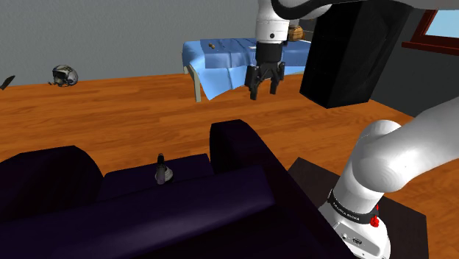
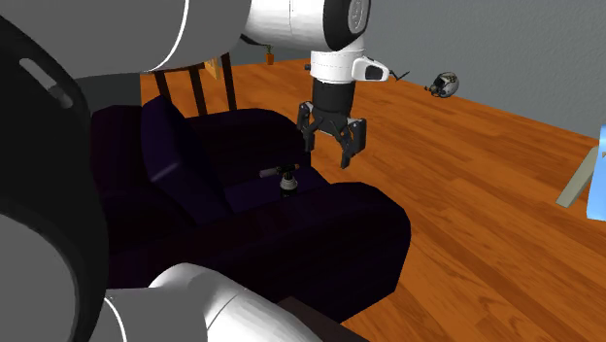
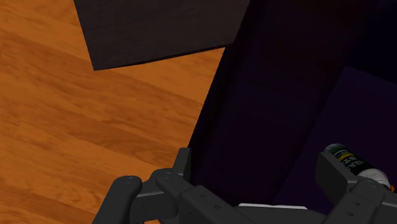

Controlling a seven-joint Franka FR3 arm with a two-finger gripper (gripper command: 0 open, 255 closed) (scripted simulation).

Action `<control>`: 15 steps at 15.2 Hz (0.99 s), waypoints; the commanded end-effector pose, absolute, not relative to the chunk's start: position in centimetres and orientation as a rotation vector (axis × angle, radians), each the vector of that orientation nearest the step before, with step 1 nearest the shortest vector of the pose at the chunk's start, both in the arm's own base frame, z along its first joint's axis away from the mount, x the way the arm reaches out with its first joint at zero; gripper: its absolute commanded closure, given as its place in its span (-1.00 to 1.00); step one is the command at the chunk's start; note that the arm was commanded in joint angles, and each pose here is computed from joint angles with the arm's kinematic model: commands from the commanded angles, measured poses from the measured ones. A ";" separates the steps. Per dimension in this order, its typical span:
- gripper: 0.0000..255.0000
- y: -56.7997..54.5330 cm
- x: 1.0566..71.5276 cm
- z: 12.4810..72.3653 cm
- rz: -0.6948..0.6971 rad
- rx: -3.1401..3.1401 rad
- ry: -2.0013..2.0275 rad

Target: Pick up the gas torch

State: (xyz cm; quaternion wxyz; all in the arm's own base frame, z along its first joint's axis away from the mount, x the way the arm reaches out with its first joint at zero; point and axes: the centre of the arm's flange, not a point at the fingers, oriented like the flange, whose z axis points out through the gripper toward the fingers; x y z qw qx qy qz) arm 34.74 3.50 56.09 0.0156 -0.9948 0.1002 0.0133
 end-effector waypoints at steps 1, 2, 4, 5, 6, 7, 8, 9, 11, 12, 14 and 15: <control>-1.00 5.2 35.7 54.9 0.041 -3.090 0.348; -1.00 6.2 36.3 54.3 0.043 -3.088 0.365; -1.00 8.1 37.6 52.9 0.045 -3.084 0.398; -1.00 9.0 38.2 52.2 0.046 -3.081 0.414; -1.00 10.0 38.8 51.5 0.048 -3.079 0.431; -1.00 10.9 39.5 50.8 0.049 -3.077 0.447; -1.00 11.8 40.1 50.2 0.050 -3.074 0.464; -1.00 12.7 40.8 49.5 0.051 -3.072 0.480; -1.00 14.5 42.1 48.1 0.054 -3.066 0.513; -1.00 15.4 42.8 47.4 0.055 -3.063 0.530; -1.00 17.2 44.2 46.0 0.057 -3.057 0.562; -1.00 18.1 44.9 45.3 0.058 -3.054 0.579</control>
